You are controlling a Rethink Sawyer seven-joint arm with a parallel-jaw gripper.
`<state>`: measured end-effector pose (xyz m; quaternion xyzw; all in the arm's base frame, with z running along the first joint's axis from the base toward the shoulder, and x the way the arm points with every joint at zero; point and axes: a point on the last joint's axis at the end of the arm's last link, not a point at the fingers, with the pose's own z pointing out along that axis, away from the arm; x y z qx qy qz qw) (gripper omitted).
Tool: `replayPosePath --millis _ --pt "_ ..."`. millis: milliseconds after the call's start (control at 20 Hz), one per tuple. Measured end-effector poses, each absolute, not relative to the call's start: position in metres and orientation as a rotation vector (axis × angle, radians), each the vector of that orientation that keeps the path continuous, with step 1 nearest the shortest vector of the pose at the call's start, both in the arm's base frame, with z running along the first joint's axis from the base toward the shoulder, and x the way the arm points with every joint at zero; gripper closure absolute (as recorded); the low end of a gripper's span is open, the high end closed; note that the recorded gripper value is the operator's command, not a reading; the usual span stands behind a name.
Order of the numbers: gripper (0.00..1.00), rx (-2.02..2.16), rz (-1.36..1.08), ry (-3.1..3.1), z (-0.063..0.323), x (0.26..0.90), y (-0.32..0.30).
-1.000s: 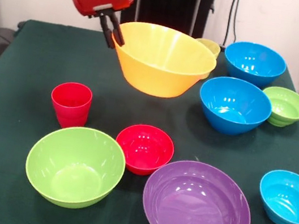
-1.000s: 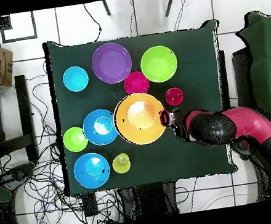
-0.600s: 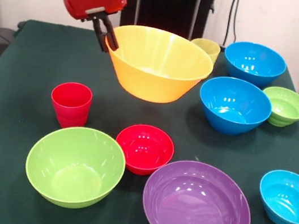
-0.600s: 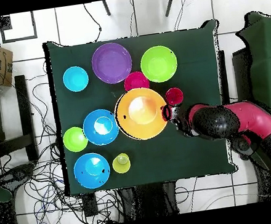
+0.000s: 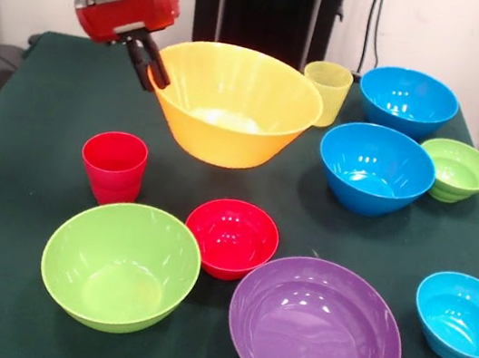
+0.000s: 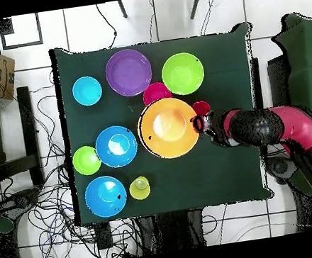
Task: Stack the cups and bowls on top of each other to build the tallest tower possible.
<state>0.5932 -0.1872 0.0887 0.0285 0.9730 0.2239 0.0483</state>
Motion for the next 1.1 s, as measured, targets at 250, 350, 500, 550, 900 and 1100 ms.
replayPosePath --millis 250,350,500,550,900,1100 --pt "1.0 0.029 0.698 2.977 0.084 0.601 -0.199" --pt "1.0 0.013 0.706 2.976 0.082 0.604 -0.204" --pt "1.0 -0.002 0.713 2.97 0.079 0.609 -0.21" --pt "1.0 -0.004 0.719 2.963 0.077 0.614 -0.215" --pt "1.0 -0.006 0.738 2.963 0.073 0.62 -0.225" --pt "1.0 0.0 0.753 2.969 0.071 0.623 -0.23"
